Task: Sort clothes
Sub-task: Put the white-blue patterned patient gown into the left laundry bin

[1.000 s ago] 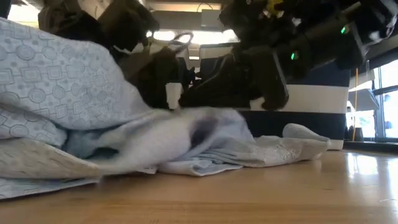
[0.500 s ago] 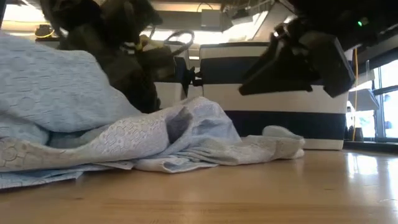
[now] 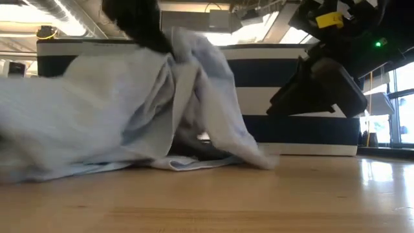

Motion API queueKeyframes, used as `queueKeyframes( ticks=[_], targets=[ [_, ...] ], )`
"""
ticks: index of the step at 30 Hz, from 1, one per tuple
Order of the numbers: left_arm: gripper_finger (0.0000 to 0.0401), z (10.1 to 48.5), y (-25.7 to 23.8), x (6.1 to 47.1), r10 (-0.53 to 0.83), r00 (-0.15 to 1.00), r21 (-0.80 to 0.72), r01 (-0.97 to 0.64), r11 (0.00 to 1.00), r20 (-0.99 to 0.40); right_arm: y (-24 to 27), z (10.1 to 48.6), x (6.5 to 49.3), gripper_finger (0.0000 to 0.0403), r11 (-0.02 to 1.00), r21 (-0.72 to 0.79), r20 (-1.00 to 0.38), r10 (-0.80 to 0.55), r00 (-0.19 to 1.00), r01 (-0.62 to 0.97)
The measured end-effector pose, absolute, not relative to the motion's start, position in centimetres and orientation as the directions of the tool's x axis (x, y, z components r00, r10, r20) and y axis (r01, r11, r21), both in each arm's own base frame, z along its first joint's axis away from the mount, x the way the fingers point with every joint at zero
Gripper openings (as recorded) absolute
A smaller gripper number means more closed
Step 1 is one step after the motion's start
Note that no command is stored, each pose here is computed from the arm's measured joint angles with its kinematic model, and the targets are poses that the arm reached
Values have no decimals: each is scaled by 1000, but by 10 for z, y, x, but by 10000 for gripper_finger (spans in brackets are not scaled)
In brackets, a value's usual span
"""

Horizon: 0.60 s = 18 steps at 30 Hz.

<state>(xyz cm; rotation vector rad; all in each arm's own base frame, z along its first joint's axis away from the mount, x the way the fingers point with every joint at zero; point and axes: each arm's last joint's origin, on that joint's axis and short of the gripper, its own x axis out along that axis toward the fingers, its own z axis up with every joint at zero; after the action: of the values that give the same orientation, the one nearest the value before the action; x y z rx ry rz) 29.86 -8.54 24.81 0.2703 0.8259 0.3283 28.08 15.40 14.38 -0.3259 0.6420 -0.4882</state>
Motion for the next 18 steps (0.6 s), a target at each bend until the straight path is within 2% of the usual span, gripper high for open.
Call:
queueKeyframes(
  ticks=[9,18],
  targets=[
    [38,342,-86,276,480,755,467,-262,845,-446,153,144,281,223,830,-422,-472,-545,693,365],
    [38,424,-75,252,553,797,567,-347,747,-241,153,144,281,223,836,-382,-474,-544,693,395]
  ],
)
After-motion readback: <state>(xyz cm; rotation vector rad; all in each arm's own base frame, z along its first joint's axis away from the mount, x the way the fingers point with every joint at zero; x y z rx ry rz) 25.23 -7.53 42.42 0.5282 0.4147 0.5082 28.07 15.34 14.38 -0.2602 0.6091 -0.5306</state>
